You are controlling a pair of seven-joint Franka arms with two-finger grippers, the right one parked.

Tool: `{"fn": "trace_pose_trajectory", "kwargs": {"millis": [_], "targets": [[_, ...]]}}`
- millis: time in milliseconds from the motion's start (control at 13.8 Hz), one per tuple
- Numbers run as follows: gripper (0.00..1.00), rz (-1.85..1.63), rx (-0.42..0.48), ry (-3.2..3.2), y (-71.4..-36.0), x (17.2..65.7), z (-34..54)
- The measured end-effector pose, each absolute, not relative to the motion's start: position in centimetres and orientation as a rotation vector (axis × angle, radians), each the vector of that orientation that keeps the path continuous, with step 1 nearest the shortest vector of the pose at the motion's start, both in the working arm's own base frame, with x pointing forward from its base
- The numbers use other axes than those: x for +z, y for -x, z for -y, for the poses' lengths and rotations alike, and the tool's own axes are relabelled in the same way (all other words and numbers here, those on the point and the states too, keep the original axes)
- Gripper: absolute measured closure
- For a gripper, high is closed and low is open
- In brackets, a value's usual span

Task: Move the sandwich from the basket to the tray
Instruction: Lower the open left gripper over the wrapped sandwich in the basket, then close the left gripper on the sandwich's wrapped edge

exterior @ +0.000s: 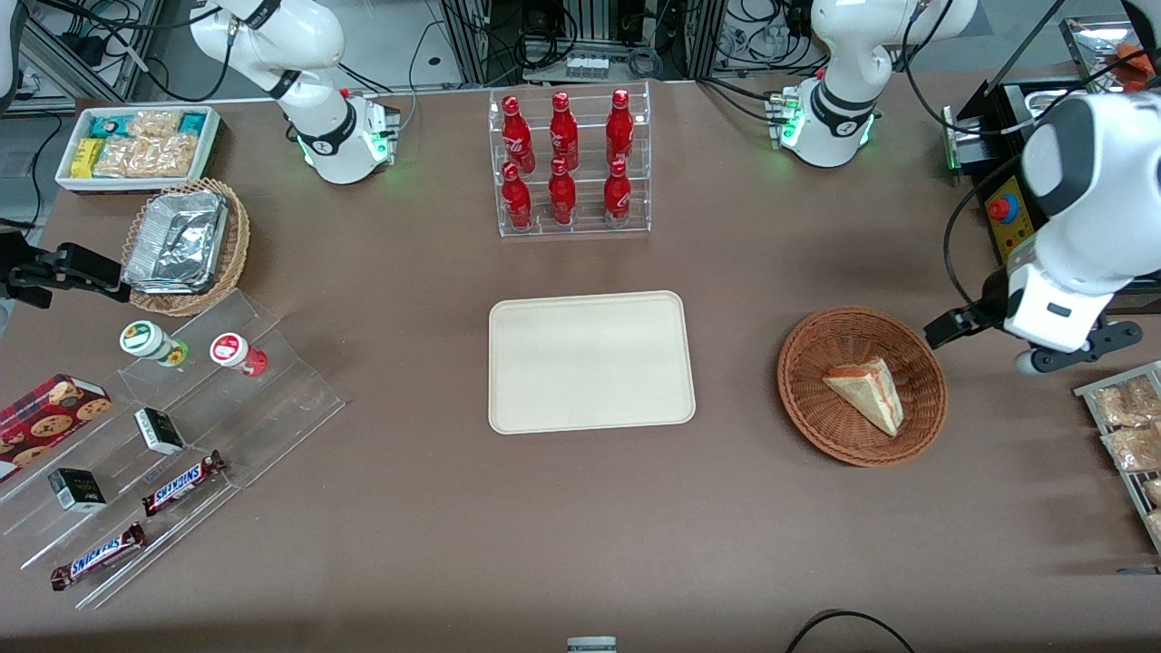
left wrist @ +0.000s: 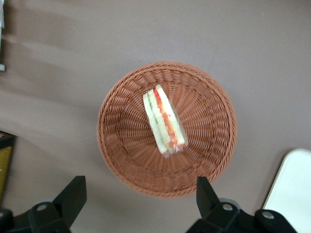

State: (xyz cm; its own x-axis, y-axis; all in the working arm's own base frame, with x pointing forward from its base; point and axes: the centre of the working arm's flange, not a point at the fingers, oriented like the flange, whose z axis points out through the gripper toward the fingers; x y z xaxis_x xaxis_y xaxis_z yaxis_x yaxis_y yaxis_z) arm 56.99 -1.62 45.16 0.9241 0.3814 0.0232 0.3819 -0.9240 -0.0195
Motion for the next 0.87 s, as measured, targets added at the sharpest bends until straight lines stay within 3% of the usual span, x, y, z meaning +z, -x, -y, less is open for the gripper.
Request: {"fn": "trace_pose_trajectory", "kwargs": {"millis": [363, 871], "targets": [[0.00, 0.906, -0.084, 3.001, -56.7, 38.5, 2.2], [0.00, 0.996, -0.120, 2.997, -57.2, 32.1, 4.3]]}}
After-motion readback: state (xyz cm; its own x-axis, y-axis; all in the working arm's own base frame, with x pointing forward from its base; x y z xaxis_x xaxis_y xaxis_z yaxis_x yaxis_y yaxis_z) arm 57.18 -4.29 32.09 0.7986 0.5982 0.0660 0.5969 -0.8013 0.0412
